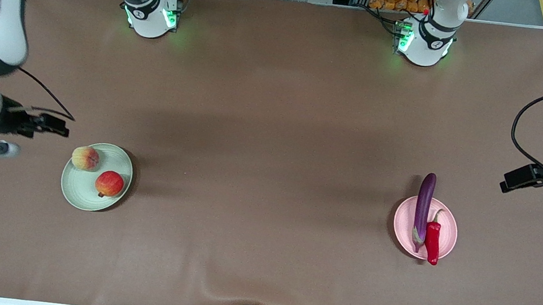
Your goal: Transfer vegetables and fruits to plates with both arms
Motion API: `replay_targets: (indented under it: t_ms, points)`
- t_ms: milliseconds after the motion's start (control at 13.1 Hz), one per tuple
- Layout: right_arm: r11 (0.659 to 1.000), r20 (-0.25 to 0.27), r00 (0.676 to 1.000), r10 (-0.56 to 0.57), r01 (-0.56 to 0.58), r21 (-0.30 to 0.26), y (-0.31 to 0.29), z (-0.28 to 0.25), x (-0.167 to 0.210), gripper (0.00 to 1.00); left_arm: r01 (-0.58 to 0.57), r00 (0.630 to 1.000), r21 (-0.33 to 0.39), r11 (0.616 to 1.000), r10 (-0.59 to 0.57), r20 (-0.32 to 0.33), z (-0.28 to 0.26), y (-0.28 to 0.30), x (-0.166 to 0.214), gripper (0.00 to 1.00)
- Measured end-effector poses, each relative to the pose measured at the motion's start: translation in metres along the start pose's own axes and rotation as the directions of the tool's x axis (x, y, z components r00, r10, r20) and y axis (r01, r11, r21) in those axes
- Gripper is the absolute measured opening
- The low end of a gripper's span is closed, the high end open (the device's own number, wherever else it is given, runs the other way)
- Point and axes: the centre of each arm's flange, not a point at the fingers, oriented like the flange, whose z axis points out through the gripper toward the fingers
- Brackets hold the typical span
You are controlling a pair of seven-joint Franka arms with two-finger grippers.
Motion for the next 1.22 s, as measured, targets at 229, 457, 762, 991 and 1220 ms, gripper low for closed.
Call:
replay_targets:
  t_ms: [229, 457, 762, 991, 1220]
  points:
    - [0.998, 0.013, 0.998, 0.054, -0.054, 0.014, -0.03, -0.051, -0.04, 1.0, -0.033, 0.999, 0.063, 0.997, 0.031, 0.031, -0.015, 0.025, -0.037, 1.0]
    - [0.998, -0.002, 0.999, 0.034, -0.034, -0.059, -0.061, -0.099, -0.074, 1.0, 0.002, 0.999, 0.055, 0.999, -0.005, 0.047, -0.025, 0.007, -0.072, 1.0]
    - [0.995, -0.034, 0.997, 0.076, -0.078, -0.068, -0.044, -0.151, -0.096, 1.0, 0.032, 0.998, 0.008, 0.999, -0.033, 0.062, -0.033, -0.03, -0.105, 1.0]
    - [0.993, -0.036, 0.995, 0.098, -0.1, -0.065, -0.032, -0.152, -0.097, 1.0, 0.008, 0.999, 0.002, 1.0, -0.008, 0.032, -0.051, -0.021, -0.123, 1.0]
    - [0.993, -0.032, 0.995, 0.097, -0.099, -0.066, -0.033, -0.15, -0.095, 1.0, -0.053, 0.999, 0.041, 0.998, 0.053, -0.007, -0.067, 0.008, -0.131, 1.0]
